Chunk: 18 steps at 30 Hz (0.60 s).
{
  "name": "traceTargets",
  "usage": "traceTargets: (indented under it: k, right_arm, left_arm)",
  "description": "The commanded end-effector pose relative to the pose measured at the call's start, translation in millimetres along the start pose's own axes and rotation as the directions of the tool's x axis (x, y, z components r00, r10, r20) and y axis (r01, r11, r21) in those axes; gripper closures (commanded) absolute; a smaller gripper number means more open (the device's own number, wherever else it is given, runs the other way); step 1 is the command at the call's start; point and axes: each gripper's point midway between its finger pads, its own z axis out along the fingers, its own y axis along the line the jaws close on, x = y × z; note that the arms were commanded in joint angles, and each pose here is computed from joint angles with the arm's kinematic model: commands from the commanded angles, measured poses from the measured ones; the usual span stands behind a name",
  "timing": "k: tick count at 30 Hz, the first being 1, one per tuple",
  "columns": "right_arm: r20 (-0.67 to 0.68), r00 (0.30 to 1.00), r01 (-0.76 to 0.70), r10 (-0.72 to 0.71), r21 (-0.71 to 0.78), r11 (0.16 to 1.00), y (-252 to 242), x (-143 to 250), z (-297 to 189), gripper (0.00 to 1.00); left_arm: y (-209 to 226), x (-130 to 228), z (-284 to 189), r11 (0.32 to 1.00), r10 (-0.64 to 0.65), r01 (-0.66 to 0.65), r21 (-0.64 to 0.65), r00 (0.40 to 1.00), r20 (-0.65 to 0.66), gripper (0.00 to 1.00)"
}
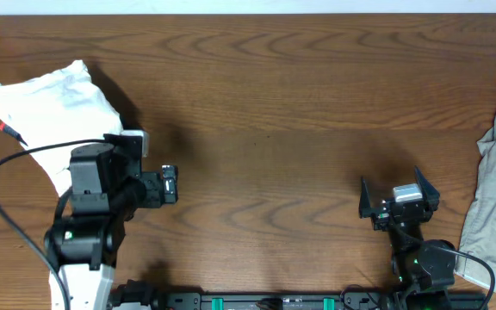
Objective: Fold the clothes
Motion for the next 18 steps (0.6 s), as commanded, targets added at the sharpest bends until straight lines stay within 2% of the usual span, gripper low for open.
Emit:
traceTargets:
  k: [1,5,12,15,18]
  right_arm:
    - [-0.004,1.000,0.008,-0.008,0.015,1.000,-4.1,1.4,-0.3,0.01]
    - [-0.004,1.000,0.008,-0.008,0.015,1.000,-3.9,1.4,-0.3,0.01]
    - [-0.004,1.000,0.008,-0.008,0.015,1.000,-4.0,1.4,-0.3,0.01]
    - [-0.004,1.000,0.008,-0.008,0.015,1.000,-4.0,1.4,-0.3,0.01]
    - [-0.003,1.000,0.008,-0.008,0.015,1.000,-4.0,1.3,-0.3,0.01]
  left_arm:
    - [-0.4,-0.2,-13.2,1.000,0.003,-0.002,-0.011,0.998,0.061,0.02]
    - [-1.7,9.4,-20.9,1.000,0.012,-0.011,-0.010,0.994,0.105,0.02]
    - [-0.3,48.4,-18.8,1.000,0.023,-0.022,-0.009,0.987,0.162,0.02]
    - [12.4,67.8,-11.7,0.995,0.074,-0.060,-0.079,0.980,0.185,0.02]
    - [16.2,83.0,-2.3,0.994,0.078,-0.060,-0.088,0.975,0.208,0.02]
